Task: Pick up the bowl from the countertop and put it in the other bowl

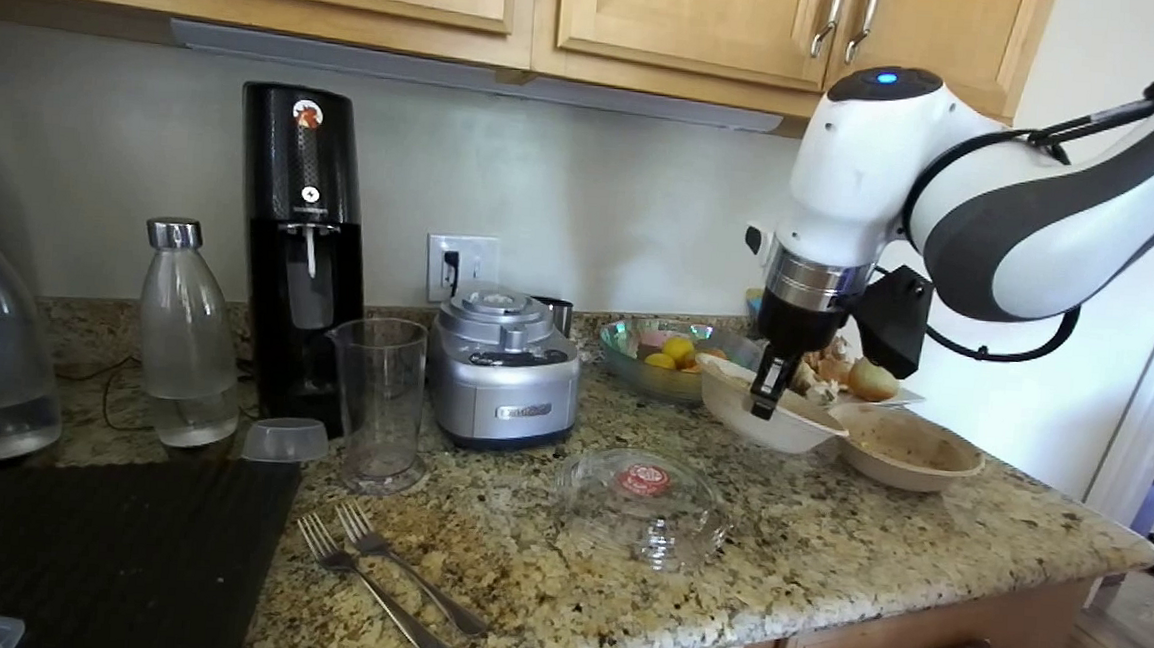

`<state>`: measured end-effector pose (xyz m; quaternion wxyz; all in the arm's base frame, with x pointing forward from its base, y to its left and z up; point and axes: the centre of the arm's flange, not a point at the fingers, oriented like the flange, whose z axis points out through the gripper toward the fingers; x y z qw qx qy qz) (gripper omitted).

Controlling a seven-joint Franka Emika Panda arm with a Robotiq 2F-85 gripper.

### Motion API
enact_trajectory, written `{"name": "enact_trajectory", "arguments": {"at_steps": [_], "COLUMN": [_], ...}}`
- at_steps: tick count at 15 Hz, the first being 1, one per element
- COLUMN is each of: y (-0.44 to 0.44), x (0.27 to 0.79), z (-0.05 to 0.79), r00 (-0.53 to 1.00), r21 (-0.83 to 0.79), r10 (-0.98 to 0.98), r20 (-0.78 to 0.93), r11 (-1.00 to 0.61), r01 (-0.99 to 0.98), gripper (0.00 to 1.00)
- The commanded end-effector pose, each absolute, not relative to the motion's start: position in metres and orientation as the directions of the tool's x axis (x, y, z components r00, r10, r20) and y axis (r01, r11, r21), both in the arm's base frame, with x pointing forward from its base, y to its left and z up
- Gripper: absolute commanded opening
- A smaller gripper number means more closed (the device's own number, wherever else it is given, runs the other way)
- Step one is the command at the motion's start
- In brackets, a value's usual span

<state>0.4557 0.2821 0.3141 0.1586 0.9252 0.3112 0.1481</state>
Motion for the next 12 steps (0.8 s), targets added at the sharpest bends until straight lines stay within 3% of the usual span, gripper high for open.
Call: {"name": "enact_trajectory", "arguments": {"at_steps": [1, 12], "y": [0.275, 0.196], "x": [0.438, 0.438], "z": [0.333, 0.362], "r00": [0.772, 0.88], "r21": [0.45, 0.503], "r10": [0.595, 0.42], "r20": [0.222, 0.22], "r11": [-0.765, -0.822], "r01": [0.461, 0.267], "gripper": [0.04, 0.04]}}
